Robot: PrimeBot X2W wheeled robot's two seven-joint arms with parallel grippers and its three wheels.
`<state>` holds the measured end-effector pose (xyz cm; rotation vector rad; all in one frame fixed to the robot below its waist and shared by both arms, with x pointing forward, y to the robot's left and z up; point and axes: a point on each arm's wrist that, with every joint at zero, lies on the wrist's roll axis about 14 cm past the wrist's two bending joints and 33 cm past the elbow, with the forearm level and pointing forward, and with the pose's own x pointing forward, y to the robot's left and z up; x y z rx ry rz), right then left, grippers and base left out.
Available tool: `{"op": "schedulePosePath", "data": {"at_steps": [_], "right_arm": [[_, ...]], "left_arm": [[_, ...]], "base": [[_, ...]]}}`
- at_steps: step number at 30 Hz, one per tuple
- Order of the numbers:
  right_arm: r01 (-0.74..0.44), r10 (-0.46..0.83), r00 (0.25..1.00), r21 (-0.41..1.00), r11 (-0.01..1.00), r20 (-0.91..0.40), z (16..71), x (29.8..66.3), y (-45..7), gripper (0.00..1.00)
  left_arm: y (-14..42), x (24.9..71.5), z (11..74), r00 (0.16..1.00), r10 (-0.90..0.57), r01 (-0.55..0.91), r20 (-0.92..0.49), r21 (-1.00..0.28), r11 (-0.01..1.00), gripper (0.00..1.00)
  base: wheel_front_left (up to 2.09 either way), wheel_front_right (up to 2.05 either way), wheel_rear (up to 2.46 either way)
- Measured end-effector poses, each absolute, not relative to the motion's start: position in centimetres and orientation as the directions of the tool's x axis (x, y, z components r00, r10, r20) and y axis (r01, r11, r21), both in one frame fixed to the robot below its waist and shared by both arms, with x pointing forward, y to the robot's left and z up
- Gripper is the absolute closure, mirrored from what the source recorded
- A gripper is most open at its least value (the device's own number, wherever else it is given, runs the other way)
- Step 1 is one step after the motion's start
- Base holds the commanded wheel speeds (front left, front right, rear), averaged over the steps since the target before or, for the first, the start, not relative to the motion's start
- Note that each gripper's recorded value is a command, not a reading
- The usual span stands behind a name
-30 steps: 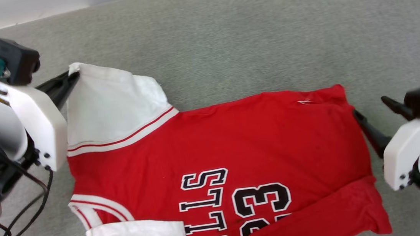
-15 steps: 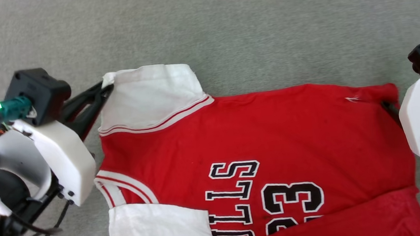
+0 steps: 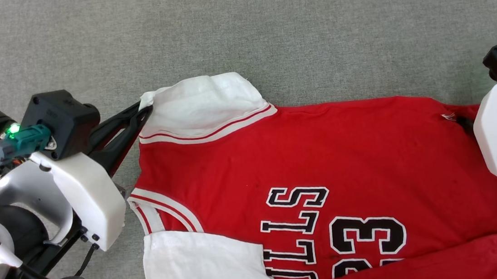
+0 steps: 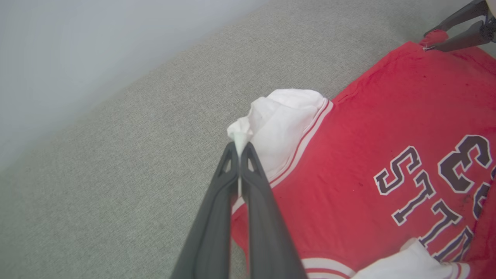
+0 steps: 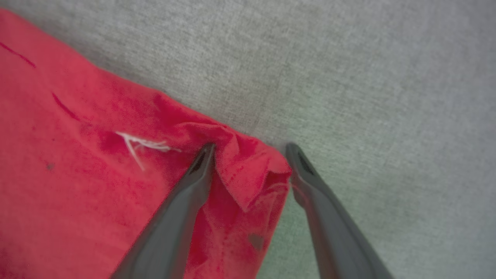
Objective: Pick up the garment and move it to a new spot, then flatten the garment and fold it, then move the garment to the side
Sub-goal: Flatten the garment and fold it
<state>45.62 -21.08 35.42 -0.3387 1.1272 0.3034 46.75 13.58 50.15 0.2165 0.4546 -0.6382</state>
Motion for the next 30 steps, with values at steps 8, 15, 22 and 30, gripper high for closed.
{"op": "schedulePosePath", "data": {"at_steps": [8, 15, 22, 30], "right_arm": [[-0.411, 0.092, 0.425, -0.101, 0.906, -0.901, 35.5, 45.5, -20.7, 1.00], [-0.343, 0.132, 0.574, -0.091, 0.935, -0.808, 39.1, 46.5, -21.0, 1.00], [-0.278, 0.132, 0.716, -0.107, 0.955, -0.686, 43.8, 45.8, -22.4, 1.00], [-0.211, 0.160, 0.793, -0.017, 0.977, -0.588, 46.5, 42.1, -22.5, 1.00]], "left_arm": [[14.0, 46.3, 49.8, 0.719, -0.514, 0.595, -0.469, 0.031, 0.803, 1.00], [14.8, 45.4, 50.8, 0.760, -0.482, 0.544, -0.435, 0.020, 0.839, 1.00], [15.3, 42.7, 52.3, 0.800, -0.458, 0.489, -0.388, -0.022, 0.872, 1.00], [15.8, 37.9, 52.3, 0.808, -0.433, 0.443, -0.400, -0.071, 0.893, 1.00]], "base": [[0.00, 0.00, 0.00], [0.00, 0.00, 0.00], [0.00, 0.00, 0.00], [0.00, 0.00, 0.00]]}}
